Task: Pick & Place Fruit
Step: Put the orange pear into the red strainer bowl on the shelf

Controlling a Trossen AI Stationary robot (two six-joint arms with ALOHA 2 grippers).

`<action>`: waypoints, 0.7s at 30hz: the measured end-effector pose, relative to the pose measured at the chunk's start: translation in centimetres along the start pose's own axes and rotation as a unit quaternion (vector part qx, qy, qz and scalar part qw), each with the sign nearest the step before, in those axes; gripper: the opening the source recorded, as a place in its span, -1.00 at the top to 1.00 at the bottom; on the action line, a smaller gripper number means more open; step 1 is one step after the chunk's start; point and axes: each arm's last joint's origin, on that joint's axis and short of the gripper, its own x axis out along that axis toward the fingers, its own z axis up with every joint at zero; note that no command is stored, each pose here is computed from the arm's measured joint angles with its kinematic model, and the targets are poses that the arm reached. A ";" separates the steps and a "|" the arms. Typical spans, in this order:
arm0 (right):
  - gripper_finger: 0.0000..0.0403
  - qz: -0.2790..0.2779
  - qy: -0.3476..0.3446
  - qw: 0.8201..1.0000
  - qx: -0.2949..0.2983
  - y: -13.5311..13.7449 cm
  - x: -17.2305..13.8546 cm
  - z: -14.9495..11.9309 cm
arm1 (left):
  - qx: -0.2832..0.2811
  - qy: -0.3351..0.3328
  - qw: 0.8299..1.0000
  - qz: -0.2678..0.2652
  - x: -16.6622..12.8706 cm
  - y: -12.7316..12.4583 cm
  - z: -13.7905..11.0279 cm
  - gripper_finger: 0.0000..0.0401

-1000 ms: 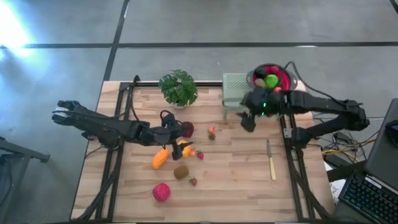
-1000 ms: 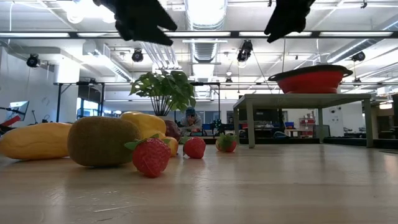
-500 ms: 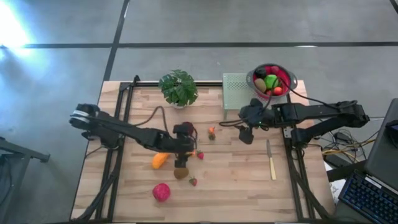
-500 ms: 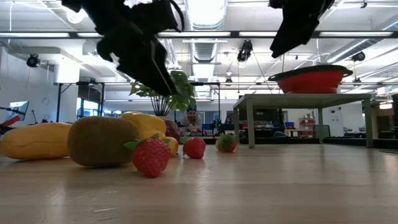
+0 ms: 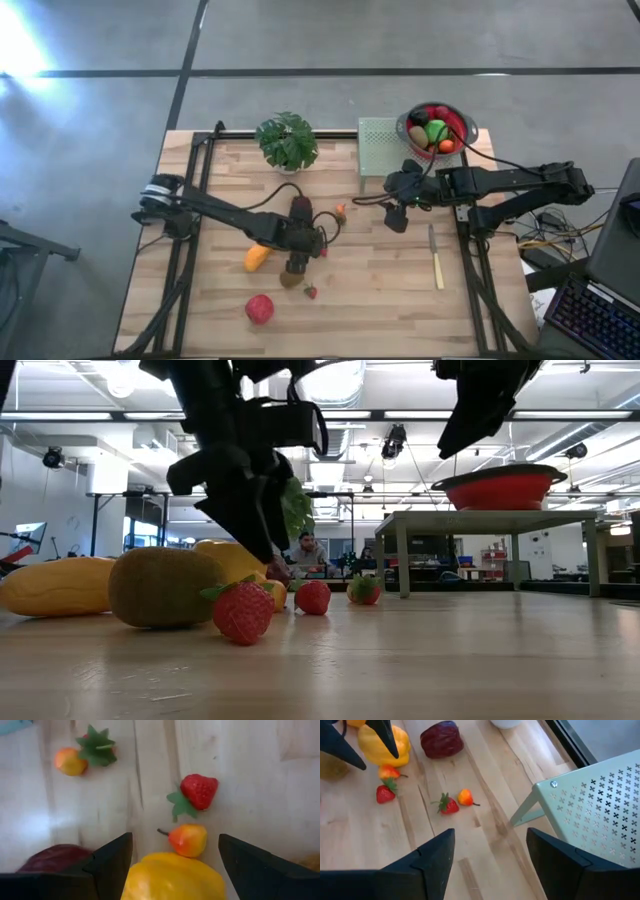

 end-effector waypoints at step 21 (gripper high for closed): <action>-0.37 0.004 -0.009 1.000 -0.004 0.1 0.0 0.2 | -0.031 0.039 0.998 -0.029 3.5 -0.9 -0.7 -0.49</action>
